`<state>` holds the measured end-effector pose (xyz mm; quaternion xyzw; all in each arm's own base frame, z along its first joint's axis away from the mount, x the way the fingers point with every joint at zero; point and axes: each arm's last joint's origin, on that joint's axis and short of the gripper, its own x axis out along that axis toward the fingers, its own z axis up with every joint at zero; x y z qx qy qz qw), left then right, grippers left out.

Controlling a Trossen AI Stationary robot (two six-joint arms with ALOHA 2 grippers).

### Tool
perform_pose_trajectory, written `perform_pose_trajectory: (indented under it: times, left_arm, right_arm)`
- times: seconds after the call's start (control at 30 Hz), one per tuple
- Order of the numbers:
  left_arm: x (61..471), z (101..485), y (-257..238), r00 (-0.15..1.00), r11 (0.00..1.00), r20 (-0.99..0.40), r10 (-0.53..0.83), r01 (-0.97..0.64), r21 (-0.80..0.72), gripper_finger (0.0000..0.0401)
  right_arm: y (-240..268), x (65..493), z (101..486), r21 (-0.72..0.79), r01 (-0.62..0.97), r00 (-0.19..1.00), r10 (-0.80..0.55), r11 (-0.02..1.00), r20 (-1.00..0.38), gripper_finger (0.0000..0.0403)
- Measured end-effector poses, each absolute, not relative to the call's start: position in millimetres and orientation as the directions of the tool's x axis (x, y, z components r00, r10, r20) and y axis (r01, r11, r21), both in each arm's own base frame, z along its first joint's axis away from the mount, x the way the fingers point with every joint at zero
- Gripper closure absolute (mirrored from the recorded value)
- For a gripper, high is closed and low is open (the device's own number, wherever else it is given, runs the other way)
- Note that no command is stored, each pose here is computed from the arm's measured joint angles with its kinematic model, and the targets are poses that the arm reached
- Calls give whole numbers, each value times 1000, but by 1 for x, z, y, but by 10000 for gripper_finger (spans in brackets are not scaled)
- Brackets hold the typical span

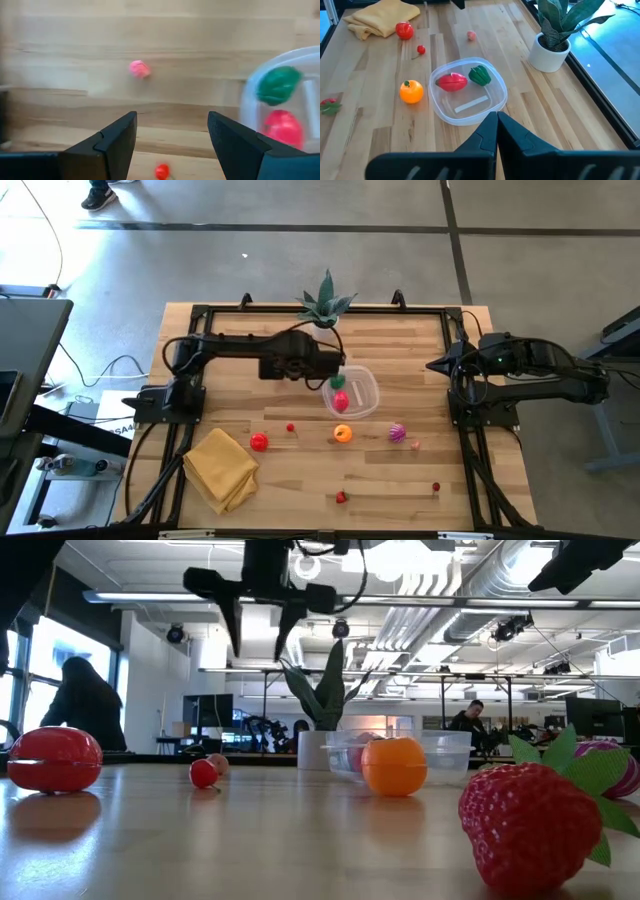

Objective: Pick and placing Produce into tupperware
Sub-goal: Put the peach into the transparent bin

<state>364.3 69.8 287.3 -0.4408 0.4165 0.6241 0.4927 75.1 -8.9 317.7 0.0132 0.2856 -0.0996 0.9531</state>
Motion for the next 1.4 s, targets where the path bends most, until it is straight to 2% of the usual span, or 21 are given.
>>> perform_pose_trajectory:
  times: [0.2,0.37,0.53,0.67,0.93,1.4]
  left_arm:
    - [354,256,96,-195,-203,-971,135,-965,165,155]
    - [346,234,113,-140,-132,-987,80,-983,128,113]
    - [328,215,124,-102,-111,-994,44,-989,97,65]
    - [312,203,124,-43,-115,-998,55,-993,37,45]
    - [287,174,129,78,-161,-996,45,-983,-85,67]
    - [272,140,128,137,-225,-991,6,-965,-134,124]
  right_arm:
    - [-9,75,318,-32,198,817,-182,980,-547,403]
    - [-9,75,318,-32,197,817,-182,980,-547,403]
    - [-9,75,318,-32,198,817,-182,980,-547,403]
    - [-9,75,318,-32,197,817,-182,980,-547,403]
    - [-9,75,318,-32,197,817,-182,980,-547,403]
    - [-9,75,318,-32,198,817,-182,980,-547,403]
